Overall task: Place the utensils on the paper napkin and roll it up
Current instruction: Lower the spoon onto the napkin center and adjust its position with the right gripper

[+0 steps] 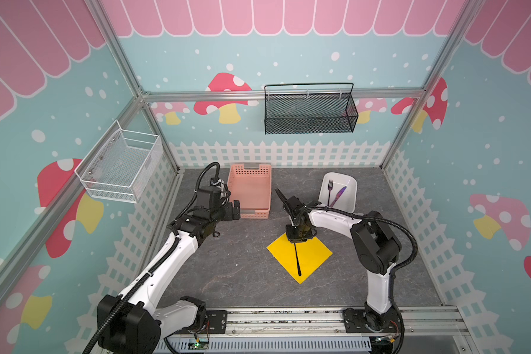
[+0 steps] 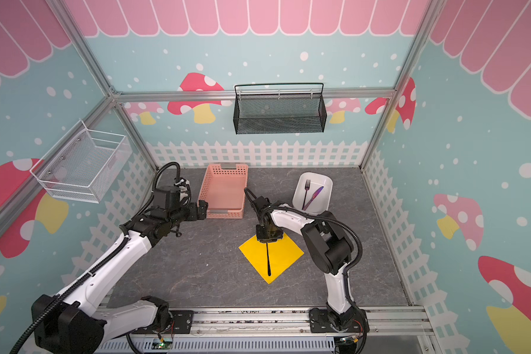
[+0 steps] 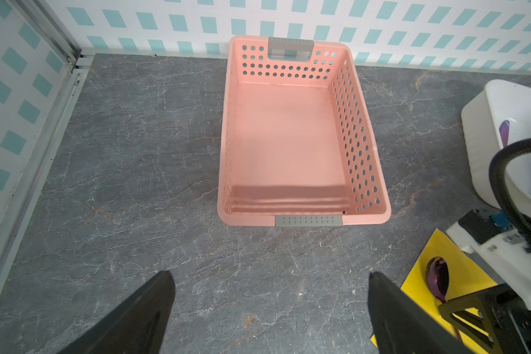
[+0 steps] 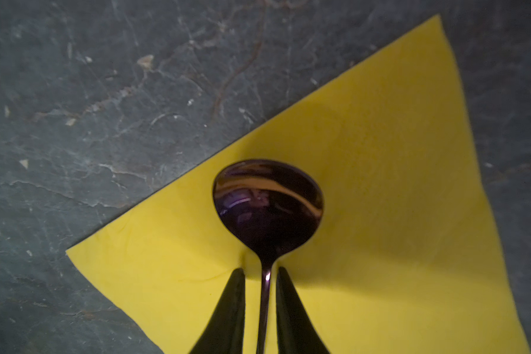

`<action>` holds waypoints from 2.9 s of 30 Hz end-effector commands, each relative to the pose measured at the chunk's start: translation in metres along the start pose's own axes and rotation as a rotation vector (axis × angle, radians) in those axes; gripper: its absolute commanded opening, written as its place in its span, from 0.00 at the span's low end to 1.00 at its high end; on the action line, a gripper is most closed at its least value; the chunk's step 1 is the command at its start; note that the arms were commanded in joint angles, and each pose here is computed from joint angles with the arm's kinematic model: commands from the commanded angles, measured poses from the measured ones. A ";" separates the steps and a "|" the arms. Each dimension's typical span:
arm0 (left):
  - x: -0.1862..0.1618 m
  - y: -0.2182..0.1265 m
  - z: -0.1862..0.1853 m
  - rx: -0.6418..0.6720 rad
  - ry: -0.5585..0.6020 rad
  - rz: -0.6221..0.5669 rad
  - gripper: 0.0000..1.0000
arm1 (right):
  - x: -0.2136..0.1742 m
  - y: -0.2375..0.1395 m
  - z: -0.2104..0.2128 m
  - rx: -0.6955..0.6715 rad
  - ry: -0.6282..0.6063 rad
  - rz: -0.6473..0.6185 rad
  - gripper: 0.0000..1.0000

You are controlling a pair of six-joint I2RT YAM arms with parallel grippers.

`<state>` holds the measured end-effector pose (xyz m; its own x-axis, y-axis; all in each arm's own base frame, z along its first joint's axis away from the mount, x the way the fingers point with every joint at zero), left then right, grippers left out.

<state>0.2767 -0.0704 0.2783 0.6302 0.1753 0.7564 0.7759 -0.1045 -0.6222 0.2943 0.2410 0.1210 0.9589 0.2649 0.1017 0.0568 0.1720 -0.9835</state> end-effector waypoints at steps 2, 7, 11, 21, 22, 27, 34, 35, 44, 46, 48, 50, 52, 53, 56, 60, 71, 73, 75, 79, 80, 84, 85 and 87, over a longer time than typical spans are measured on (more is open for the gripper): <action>0.001 -0.003 0.001 0.011 0.014 -0.009 1.00 | -0.006 0.010 -0.005 -0.016 0.009 0.044 0.20; 0.001 -0.004 0.001 0.010 0.014 -0.011 1.00 | -0.008 0.012 -0.005 -0.019 0.012 0.052 0.17; 0.001 -0.004 0.001 0.009 0.014 -0.014 1.00 | -0.007 0.010 -0.005 -0.016 0.017 0.048 0.13; 0.001 -0.005 0.001 0.007 0.013 -0.018 1.00 | -0.007 -0.004 -0.003 -0.005 0.045 0.023 0.06; 0.002 -0.006 0.001 0.008 0.015 -0.018 1.00 | -0.006 -0.006 -0.003 -0.004 0.049 0.017 0.06; 0.001 -0.008 0.002 0.013 0.016 -0.025 1.00 | -0.003 -0.016 -0.002 0.021 0.081 -0.011 0.03; 0.002 -0.009 0.001 0.004 0.011 -0.025 1.00 | 0.002 -0.020 -0.010 0.048 0.142 -0.034 0.01; 0.002 -0.009 0.001 0.001 0.010 -0.026 1.00 | 0.003 -0.021 -0.010 0.054 0.150 -0.038 0.01; 0.002 -0.008 0.000 -0.005 0.006 -0.021 1.00 | 0.015 -0.018 -0.007 0.068 0.164 -0.042 0.01; 0.002 -0.007 -0.001 -0.008 0.006 -0.019 1.00 | 0.019 -0.016 -0.006 0.063 0.160 -0.037 0.01; 0.002 -0.007 0.000 -0.008 0.005 -0.017 1.00 | 0.022 -0.014 -0.006 0.043 0.154 -0.032 0.01; 0.001 -0.006 0.000 -0.008 0.005 -0.015 1.00 | 0.025 -0.014 -0.006 0.026 0.147 -0.031 0.01; 0.001 -0.006 0.000 -0.007 0.006 -0.012 1.00 | 0.028 -0.012 -0.007 0.018 0.142 -0.027 0.01; 0.001 -0.006 0.000 -0.008 0.006 -0.012 1.00 | 0.029 -0.010 -0.007 0.015 0.142 -0.024 0.01; 0.001 -0.005 0.000 -0.003 0.007 -0.014 1.00 | 0.031 -0.006 -0.009 0.004 0.142 -0.011 0.01; 0.000 -0.004 0.000 0.000 0.007 -0.009 1.00 | 0.033 -0.003 -0.010 -0.012 0.138 -0.006 0.01; 0.000 -0.002 0.001 0.004 0.009 -0.005 1.00 | 0.040 -0.002 -0.013 -0.050 0.124 -0.001 0.01; 0.000 -0.002 0.001 0.005 0.009 -0.005 1.00 | 0.040 0.000 -0.012 -0.046 0.119 0.005 0.03; 0.000 -0.002 0.001 0.006 0.011 -0.005 1.00 | 0.040 0.001 -0.011 -0.036 0.117 0.008 0.06; 0.000 -0.002 0.001 0.008 0.011 -0.004 1.00 | 0.043 0.001 -0.010 -0.026 0.112 0.005 0.10; 0.000 -0.002 0.001 0.007 0.011 -0.004 1.00 | 0.043 0.001 -0.009 -0.023 0.110 0.005 0.10; 0.000 -0.002 0.001 0.010 0.010 -0.006 1.00 | 0.044 0.000 -0.009 -0.018 0.109 0.004 0.13; 0.000 -0.002 0.001 0.010 0.010 -0.004 1.00 | 0.044 0.000 -0.009 -0.014 0.110 0.004 0.15; 0.000 -0.002 0.001 0.008 0.012 -0.005 1.00 | 0.044 0.000 -0.008 -0.006 0.109 0.003 0.16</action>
<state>0.2749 -0.0696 0.2814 0.6206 0.1742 0.7645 0.7836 -0.1028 -0.6127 0.3361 0.2430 0.1240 0.9824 0.1611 0.0944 0.0676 0.1645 -0.9841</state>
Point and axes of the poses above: each gripper's point midway between its finger pads, its own y axis out along the fingers, its own z axis along the line the jaws close on, x = y × z, the point moved 10 cm from there along -y, back along the fingers, and after that the axes turned 7 degrees about -y, right-handed, at the moved point
